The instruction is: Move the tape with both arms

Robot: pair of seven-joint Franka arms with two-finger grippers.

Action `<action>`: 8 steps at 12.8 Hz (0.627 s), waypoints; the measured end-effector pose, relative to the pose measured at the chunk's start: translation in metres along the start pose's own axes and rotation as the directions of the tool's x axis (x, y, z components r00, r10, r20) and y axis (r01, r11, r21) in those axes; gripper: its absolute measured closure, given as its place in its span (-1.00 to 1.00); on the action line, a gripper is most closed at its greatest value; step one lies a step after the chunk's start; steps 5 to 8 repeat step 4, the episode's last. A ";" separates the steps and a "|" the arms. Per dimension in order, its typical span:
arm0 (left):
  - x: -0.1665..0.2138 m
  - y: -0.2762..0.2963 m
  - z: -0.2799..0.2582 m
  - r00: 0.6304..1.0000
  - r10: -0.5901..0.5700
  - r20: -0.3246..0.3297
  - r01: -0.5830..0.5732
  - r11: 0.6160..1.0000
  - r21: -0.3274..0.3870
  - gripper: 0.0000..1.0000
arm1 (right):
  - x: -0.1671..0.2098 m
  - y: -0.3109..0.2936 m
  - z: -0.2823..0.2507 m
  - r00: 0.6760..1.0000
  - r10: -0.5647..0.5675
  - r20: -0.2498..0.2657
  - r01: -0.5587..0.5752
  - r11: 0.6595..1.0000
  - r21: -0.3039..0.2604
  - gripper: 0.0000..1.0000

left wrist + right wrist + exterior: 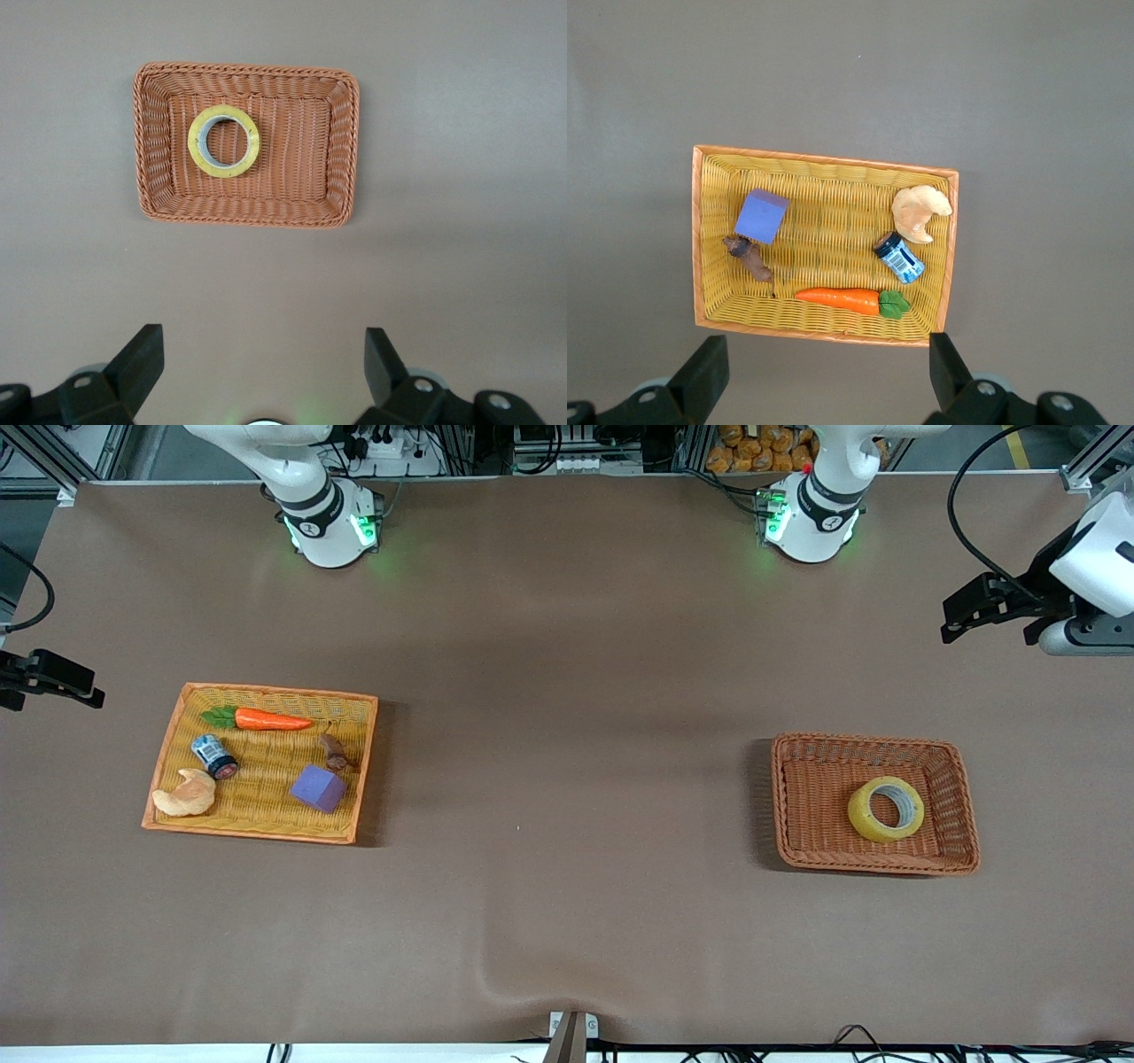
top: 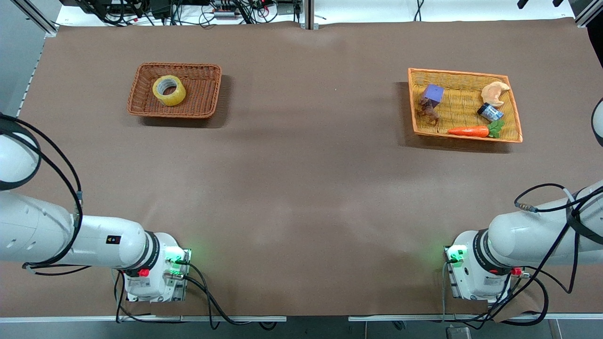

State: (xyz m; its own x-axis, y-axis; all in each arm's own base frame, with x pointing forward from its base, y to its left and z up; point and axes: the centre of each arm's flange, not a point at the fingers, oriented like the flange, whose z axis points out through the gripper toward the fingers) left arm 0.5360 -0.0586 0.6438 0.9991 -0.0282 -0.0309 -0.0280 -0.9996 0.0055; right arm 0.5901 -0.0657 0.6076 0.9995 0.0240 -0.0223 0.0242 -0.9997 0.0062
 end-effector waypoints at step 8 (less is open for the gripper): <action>0.000 0.000 0.000 1.000 0.001 0.001 -0.001 1.000 0.000 -1.00 | 0.001 0.000 -0.001 1.000 0.000 -0.006 0.000 1.000 -0.001 -1.00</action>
